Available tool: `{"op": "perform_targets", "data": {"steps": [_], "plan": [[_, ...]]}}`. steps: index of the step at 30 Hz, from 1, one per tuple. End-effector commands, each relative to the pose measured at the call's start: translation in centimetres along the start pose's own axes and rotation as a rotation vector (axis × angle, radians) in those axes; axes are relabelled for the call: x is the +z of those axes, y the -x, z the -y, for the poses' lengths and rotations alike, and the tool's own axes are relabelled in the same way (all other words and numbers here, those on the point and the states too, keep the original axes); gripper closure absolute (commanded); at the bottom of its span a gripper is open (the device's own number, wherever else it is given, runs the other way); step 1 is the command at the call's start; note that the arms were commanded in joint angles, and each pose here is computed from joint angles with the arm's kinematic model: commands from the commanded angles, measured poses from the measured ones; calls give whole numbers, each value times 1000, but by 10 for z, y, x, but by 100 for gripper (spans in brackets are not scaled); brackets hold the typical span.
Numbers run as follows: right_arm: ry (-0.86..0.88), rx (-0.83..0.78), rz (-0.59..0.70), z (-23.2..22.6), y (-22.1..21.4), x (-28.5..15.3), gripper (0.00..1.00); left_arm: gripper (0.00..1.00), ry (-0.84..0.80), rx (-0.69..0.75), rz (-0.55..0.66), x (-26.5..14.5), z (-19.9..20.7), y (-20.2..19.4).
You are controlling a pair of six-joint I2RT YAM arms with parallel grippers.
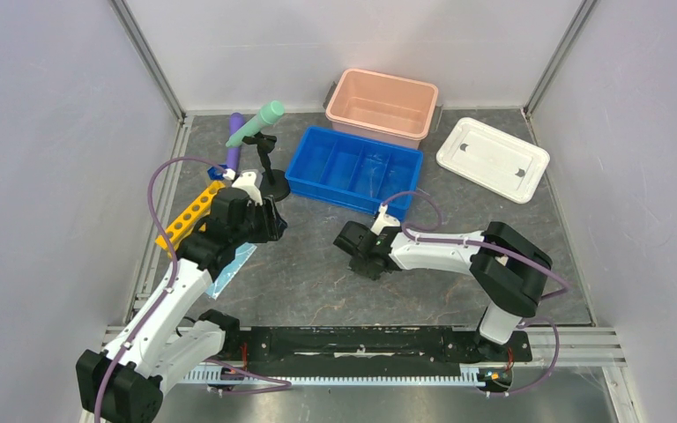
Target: Organize the chemistry lab equipment
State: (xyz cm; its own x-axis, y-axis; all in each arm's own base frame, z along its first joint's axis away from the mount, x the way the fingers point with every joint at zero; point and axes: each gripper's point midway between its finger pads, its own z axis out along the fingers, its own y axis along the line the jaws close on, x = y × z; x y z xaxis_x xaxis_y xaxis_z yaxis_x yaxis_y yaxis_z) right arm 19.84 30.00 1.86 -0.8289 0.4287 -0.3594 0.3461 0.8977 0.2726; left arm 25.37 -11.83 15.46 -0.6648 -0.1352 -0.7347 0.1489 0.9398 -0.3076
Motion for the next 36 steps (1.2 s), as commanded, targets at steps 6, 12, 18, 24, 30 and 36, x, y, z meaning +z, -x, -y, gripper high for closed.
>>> {"op": "perform_targets", "data": {"steps": [6,12,18,24,30,36], "plan": [[-32,-112,71,16,9,6,79,43,10,44,43,-3,-1,13],[28,-273,212,14,39,-8,88,42,-67,60,24,-4,12,10],[302,-527,325,-20,54,-37,88,41,-264,19,-1,-19,53,18],[606,-742,416,-52,49,-74,86,40,-477,-46,-51,-38,94,23],[898,-807,505,-77,38,-113,84,37,-607,-73,-53,-56,119,33],[1057,-834,587,-95,36,-143,84,35,-671,-98,-90,-58,130,30]]}}
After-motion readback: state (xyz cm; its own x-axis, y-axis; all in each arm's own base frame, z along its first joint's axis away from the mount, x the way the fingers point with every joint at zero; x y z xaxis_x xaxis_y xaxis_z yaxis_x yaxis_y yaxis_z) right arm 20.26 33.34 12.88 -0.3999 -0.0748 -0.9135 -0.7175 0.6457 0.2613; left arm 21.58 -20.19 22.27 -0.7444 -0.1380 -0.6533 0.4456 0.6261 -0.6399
